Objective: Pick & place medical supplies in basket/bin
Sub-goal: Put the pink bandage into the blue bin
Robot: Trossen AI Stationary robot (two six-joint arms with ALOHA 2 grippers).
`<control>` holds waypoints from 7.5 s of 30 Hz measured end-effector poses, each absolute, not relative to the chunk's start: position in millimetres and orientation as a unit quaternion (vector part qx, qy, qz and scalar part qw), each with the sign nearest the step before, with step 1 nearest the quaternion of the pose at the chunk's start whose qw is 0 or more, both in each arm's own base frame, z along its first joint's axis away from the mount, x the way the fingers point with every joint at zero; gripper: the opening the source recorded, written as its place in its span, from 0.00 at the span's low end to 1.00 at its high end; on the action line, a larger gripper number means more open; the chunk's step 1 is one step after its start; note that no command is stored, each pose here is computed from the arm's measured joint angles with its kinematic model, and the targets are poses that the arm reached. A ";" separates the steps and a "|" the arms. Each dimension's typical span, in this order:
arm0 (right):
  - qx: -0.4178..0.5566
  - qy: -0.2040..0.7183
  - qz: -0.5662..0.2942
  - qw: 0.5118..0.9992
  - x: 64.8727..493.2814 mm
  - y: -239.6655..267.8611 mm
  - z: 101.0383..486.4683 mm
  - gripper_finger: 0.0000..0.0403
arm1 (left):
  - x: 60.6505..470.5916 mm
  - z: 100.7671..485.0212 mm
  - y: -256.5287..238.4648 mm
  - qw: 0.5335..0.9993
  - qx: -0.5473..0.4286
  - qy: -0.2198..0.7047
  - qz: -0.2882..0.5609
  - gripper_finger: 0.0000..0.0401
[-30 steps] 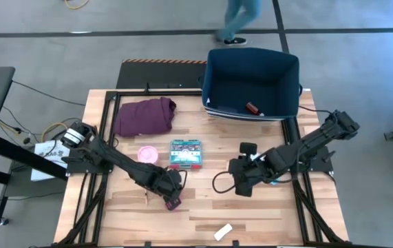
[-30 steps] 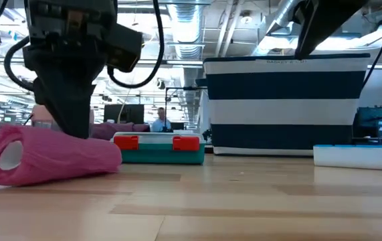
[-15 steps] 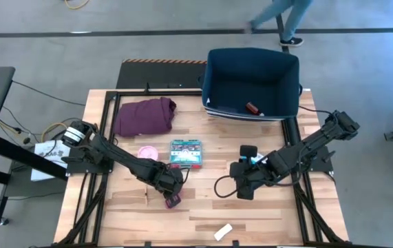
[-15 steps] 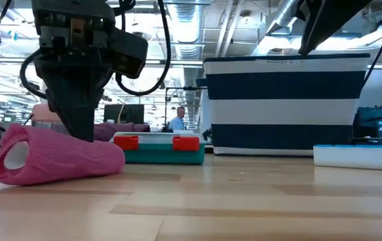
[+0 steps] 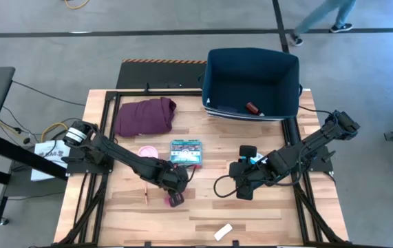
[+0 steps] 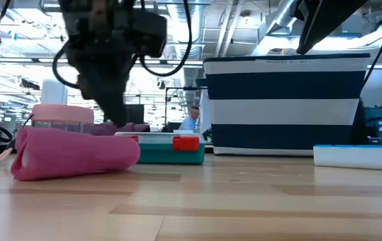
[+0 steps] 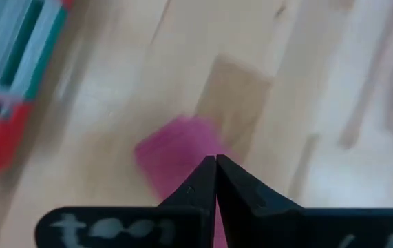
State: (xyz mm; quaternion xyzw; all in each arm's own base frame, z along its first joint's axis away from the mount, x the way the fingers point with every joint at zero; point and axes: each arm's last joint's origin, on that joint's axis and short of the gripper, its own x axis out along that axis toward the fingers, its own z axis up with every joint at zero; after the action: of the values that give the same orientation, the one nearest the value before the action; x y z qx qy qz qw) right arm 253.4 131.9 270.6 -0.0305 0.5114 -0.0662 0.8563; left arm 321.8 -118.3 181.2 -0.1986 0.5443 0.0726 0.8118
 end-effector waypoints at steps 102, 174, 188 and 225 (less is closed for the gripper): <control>-0.036 0.494 -0.048 0.868 256.3 135.9 272.5 0.31 | 321.0 151.0 -140.4 0.712 -0.183 0.663 0.143 0.20; -0.102 0.371 0.054 0.922 177.0 240.9 280.1 0.31 | 394.2 127.0 -112.8 0.749 0.035 0.646 0.142 0.49; -0.095 0.366 0.056 0.924 177.6 242.0 280.8 0.31 | 425.5 222.9 -138.1 0.803 0.007 0.591 0.079 0.14; -0.098 0.384 0.079 0.915 176.7 242.4 279.8 0.31 | 489.2 302.7 218.4 0.955 -0.016 0.227 0.193 0.32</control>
State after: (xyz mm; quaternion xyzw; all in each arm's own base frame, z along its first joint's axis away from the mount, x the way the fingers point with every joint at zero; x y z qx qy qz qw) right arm 176.7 242.4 279.8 -0.0979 0.3844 0.0787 0.9146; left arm 489.2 218.4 302.7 -0.0157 0.2268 0.1928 0.9545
